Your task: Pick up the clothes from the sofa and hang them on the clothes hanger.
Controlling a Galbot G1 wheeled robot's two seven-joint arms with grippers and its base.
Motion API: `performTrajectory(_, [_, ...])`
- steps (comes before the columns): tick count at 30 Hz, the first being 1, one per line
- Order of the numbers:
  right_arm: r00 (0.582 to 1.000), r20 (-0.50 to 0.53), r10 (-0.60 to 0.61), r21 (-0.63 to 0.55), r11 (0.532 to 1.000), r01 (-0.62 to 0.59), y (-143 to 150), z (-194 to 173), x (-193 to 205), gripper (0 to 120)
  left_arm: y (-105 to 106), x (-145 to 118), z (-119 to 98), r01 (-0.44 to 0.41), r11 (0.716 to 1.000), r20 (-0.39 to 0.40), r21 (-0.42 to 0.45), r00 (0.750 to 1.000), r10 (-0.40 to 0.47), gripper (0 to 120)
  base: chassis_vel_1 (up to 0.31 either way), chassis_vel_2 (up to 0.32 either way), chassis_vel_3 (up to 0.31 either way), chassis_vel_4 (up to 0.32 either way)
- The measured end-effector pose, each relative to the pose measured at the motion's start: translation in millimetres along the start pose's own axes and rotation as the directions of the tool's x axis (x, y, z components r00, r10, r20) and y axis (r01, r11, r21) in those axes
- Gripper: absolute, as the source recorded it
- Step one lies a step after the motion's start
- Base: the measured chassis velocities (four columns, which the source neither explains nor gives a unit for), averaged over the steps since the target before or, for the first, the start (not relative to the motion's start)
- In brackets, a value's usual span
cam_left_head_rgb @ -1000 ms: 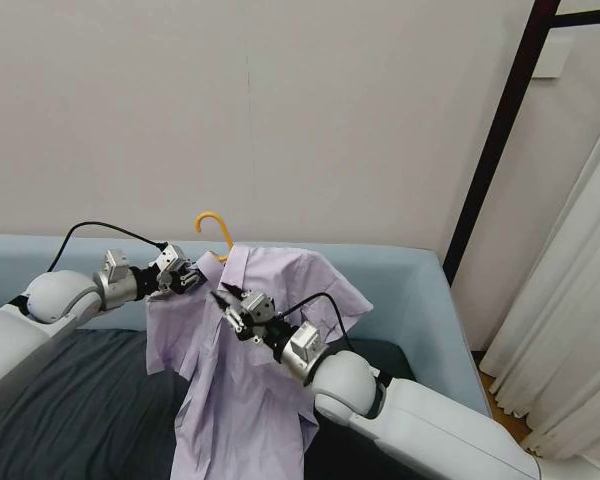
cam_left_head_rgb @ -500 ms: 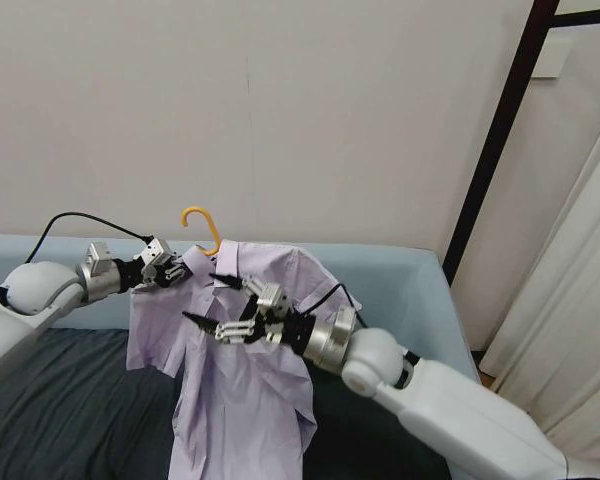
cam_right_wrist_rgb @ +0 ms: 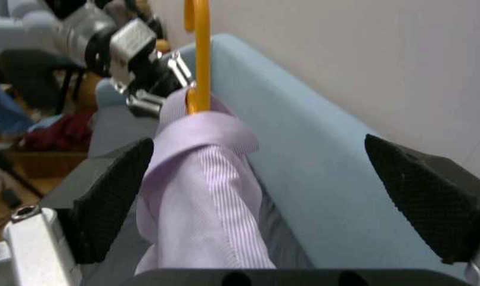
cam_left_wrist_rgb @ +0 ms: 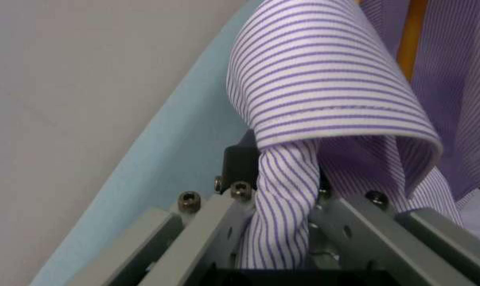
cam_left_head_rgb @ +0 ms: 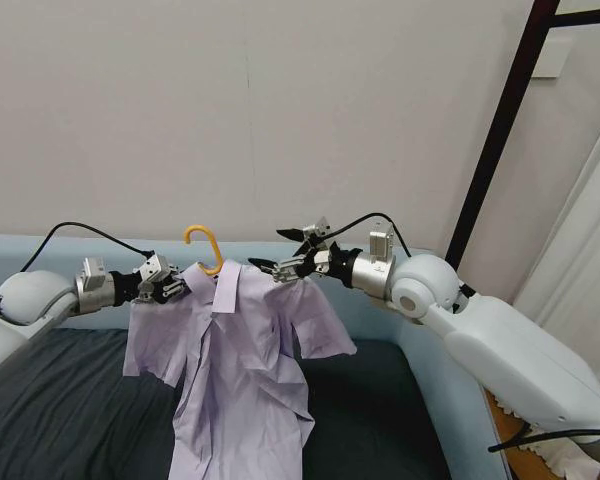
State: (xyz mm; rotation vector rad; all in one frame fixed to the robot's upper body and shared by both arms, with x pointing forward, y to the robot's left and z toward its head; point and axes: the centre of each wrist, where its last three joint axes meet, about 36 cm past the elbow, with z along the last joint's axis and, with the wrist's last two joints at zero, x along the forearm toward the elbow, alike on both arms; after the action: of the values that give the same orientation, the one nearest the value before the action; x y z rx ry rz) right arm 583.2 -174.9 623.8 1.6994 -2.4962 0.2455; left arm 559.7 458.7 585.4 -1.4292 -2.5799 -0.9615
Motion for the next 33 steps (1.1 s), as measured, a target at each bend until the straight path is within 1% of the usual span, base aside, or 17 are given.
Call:
performTrajectory(4, [0.991,-0.095,-0.096,0.048,0.994,0.101,-22.6,0.6,-4.7,100,-6.3,-9.5,2.0,-0.035,0.999,-0.006,-0.027,0.999,0.035,1,0.000,0.000,0.000,0.000])
performTrajectory(10, [0.979,-0.151,-0.137,0.050,0.988,0.145,-25.2,4.2,-19.3,100,-10.1,-19.8,5.0,-0.050,0.998,-0.011,-0.039,0.999,0.049,1,0.000,0.000,0.000,0.000])
performTrajectory(12, [0.978,-0.154,-0.140,0.050,0.988,0.149,-25.1,4.9,-20.5,100,-10.0,-20.2,5.1,-0.050,0.998,-0.011,-0.039,0.999,0.050,1,0.000,0.000,0.000,0.000])
performTrajectory(14, [0.970,-0.185,-0.156,0.057,0.984,0.169,-26.0,11.0,-26.4,100,-7.4,-22.1,4.1,-0.051,0.998,-0.010,-0.040,0.999,0.051,1,0.000,0.000,0.000,0.000])
performTrajectory(16, [0.968,-0.195,-0.158,0.061,0.983,0.173,-26.3,12.8,-27.7,100,-6.3,-22.4,3.7,-0.051,0.998,-0.010,-0.040,0.999,0.051,1,0.000,0.000,0.000,0.000])
performTrajectory(21, [0.962,-0.238,-0.137,0.093,0.982,0.163,-30.8,23.1,-33.6,100,-4.3,-24.7,3.7,-0.054,0.998,-0.010,-0.038,0.998,0.054,1,0.000,0.000,0.000,0.000])
performTrajectory(24, [0.960,-0.245,-0.135,0.093,0.982,0.162,-33.8,25.9,-34.2,99,-4.9,-25.7,4.0,-0.057,0.998,-0.010,-0.037,0.998,0.057,1,0.000,0.000,0.000,0.000])
performTrajectory(25, [0.959,-0.247,-0.135,0.090,0.983,0.161,-35.9,27.5,-34.1,93,-6.2,-26.9,4.7,-0.063,0.997,-0.012,-0.037,0.998,0.063,1,0.000,0.000,0.000,0.000])
performTrajectory(27, [0.958,-0.251,-0.139,0.087,0.982,0.166,-37.7,28.5,-33.5,85,-7.4,-28.5,5.4,-0.068,0.997,-0.015,-0.039,0.998,0.068,1,0.000,0.000,0.000,0.000])
performTrajectory(28, [0.958,-0.251,-0.139,0.087,0.982,0.166,-37.7,28.5,-33.5,85,-7.4,-28.5,5.4,-0.068,0.997,-0.015,-0.039,0.998,0.068,1,0.000,0.000,0.000,0.000])
performTrajectory(29, [0.956,-0.255,-0.144,0.086,0.981,0.171,-38.3,29.0,-33.3,82,-7.8,-29.6,5.7,-0.070,0.997,-0.016,-0.039,0.997,0.070,1,0.000,0.000,0.000,0.000])
performTrajectory(32, [0.952,-0.262,-0.160,0.082,0.979,0.187,-38.4,31.2,-33.0,68,-7.4,-33.1,5.3,-0.076,0.996,-0.018,-0.045,0.997,0.075,1,0.000,0.000,0.000,0.000])
performTrajectory(33, [0.952,-0.262,-0.160,0.082,0.979,0.187,-38.4,31.2,-33.0,68,-7.4,-33.1,5.3,-0.076,0.996,-0.018,-0.045,0.997,0.075,1,0.000,0.000,0.000,0.000])
